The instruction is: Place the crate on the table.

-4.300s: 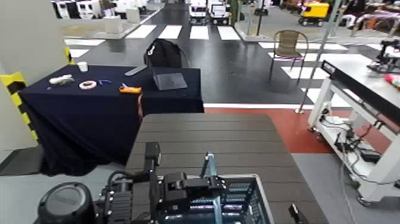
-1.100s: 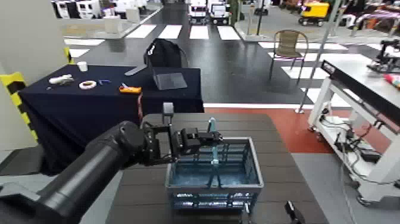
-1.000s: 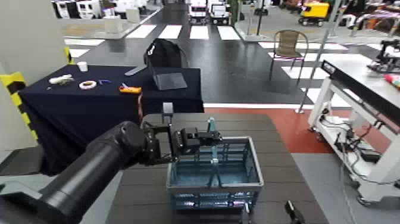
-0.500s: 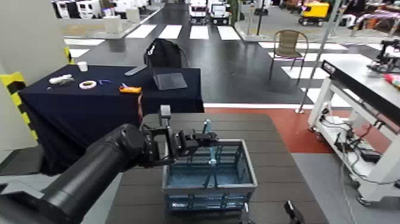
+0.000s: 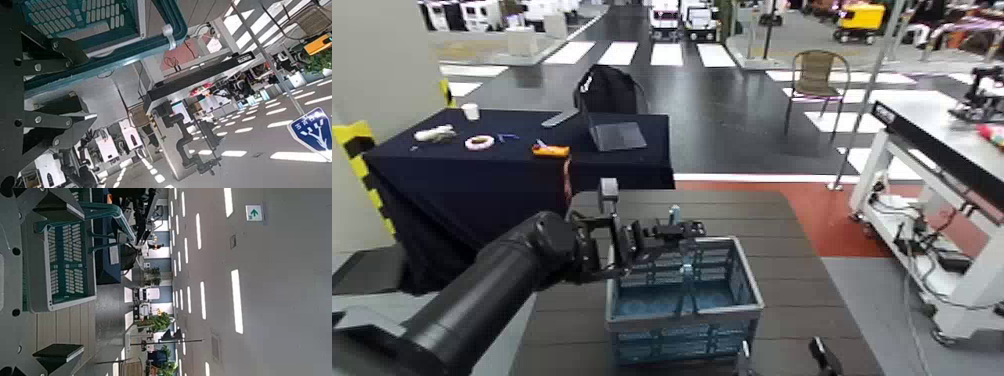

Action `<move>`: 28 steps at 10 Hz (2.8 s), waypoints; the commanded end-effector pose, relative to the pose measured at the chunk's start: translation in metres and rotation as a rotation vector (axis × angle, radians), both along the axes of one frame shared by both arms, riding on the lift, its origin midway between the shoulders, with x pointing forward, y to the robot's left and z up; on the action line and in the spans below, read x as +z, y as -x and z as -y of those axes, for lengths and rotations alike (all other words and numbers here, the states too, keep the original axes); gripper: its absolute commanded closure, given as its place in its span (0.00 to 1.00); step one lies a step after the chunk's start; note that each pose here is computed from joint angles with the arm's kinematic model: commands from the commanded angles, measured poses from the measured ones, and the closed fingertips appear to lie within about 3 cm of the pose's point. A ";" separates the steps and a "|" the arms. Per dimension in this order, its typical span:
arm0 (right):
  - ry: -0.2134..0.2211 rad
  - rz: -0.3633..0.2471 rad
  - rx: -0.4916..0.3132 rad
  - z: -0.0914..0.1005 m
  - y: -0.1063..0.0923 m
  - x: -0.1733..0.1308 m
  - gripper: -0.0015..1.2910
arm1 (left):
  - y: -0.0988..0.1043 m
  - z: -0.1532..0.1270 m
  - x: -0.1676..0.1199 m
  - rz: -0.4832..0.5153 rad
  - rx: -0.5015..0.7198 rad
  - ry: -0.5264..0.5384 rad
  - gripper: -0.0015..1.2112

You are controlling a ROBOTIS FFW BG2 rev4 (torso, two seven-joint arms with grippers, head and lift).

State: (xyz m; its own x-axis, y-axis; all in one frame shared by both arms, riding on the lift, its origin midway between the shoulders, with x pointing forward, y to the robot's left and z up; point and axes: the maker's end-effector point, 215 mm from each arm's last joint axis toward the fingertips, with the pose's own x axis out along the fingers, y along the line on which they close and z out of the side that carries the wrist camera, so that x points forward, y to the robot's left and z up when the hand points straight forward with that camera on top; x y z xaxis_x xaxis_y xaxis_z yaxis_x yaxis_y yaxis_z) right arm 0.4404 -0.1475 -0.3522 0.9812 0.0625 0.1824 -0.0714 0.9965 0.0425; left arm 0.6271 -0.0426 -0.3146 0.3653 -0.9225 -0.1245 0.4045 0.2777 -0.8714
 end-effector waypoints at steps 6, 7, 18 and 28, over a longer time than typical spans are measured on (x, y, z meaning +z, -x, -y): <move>0.001 -0.004 0.000 0.000 0.000 -0.001 0.10 | -0.019 -0.023 -0.009 0.096 0.057 -0.131 0.04; 0.001 -0.004 0.000 0.000 0.000 0.000 0.10 | -0.025 -0.032 -0.008 0.123 0.082 -0.172 0.04; 0.011 -0.012 -0.035 0.017 0.004 -0.003 0.10 | 0.036 -0.208 0.018 0.612 0.719 -0.532 0.11; 0.024 -0.073 -0.044 0.022 0.003 -0.016 0.10 | 0.165 -0.280 -0.043 0.750 1.072 -0.760 0.11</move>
